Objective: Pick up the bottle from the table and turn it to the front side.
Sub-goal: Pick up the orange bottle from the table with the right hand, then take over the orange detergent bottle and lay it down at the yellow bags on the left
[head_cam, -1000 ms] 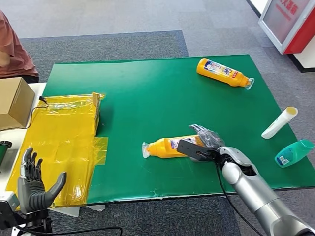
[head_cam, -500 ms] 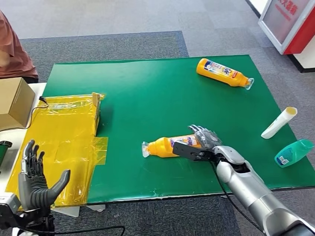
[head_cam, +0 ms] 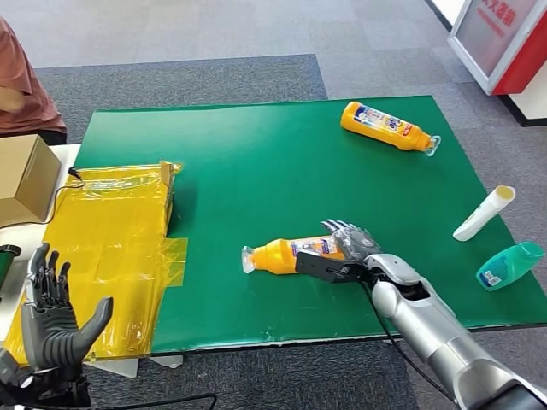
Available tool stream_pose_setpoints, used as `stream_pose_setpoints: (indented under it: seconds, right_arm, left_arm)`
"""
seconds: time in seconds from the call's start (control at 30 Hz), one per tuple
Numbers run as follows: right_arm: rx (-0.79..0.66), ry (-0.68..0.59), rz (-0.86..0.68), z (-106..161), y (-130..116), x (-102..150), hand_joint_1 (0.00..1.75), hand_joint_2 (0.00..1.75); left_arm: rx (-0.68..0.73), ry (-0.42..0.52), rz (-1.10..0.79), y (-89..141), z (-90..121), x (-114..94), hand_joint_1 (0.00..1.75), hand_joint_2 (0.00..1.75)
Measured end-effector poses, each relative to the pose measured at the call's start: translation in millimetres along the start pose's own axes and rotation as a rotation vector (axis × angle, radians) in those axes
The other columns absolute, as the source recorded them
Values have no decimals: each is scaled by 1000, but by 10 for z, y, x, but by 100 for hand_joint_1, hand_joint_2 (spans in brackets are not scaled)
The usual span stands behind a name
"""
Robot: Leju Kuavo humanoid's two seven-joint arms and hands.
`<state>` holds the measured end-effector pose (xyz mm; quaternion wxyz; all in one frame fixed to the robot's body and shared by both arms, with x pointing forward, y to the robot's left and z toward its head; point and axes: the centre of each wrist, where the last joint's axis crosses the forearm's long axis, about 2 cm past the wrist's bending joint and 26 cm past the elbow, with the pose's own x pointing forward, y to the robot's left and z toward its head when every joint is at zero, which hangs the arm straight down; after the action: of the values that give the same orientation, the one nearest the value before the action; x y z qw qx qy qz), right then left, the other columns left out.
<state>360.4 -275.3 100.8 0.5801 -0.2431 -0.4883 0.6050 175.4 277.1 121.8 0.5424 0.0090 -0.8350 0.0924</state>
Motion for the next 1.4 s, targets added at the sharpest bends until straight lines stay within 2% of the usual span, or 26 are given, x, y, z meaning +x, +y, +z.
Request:
stream_pose_setpoints:
  seconds: [0.17,0.27,0.43,0.57,0.7,1.2,1.27,1.4]
  right_arm:
    - [4,-24,-13,-2,-14,34,175,175]
    - [21,-57,-71,3,-19,51,175,175]
    - [74,-194,-412,77,-26,-22,175,175]
    - [53,-309,-689,203,-12,-109,175,175]
    - [-4,-388,-854,305,-89,-154,175,175]
    - [-96,-583,-1037,436,-232,-72,175,175]
    - [-117,-637,-1065,435,-246,14,175,175]
    - [-171,-738,-1088,407,-303,302,175,175]
  left_arm:
    - [-1,1,3,10,15,7,0,175]
    - [-3,3,6,16,33,4,0,175]
    - [-1,-16,23,32,34,4,0,175]
    - [1,-35,29,59,35,4,0,175]
    - [1,-49,29,84,32,5,0,175]
    - [-12,-65,44,129,0,11,0,175]
    - [-21,-62,132,114,-33,14,0,175]
    - [-58,-25,473,74,-165,-1,0,175]
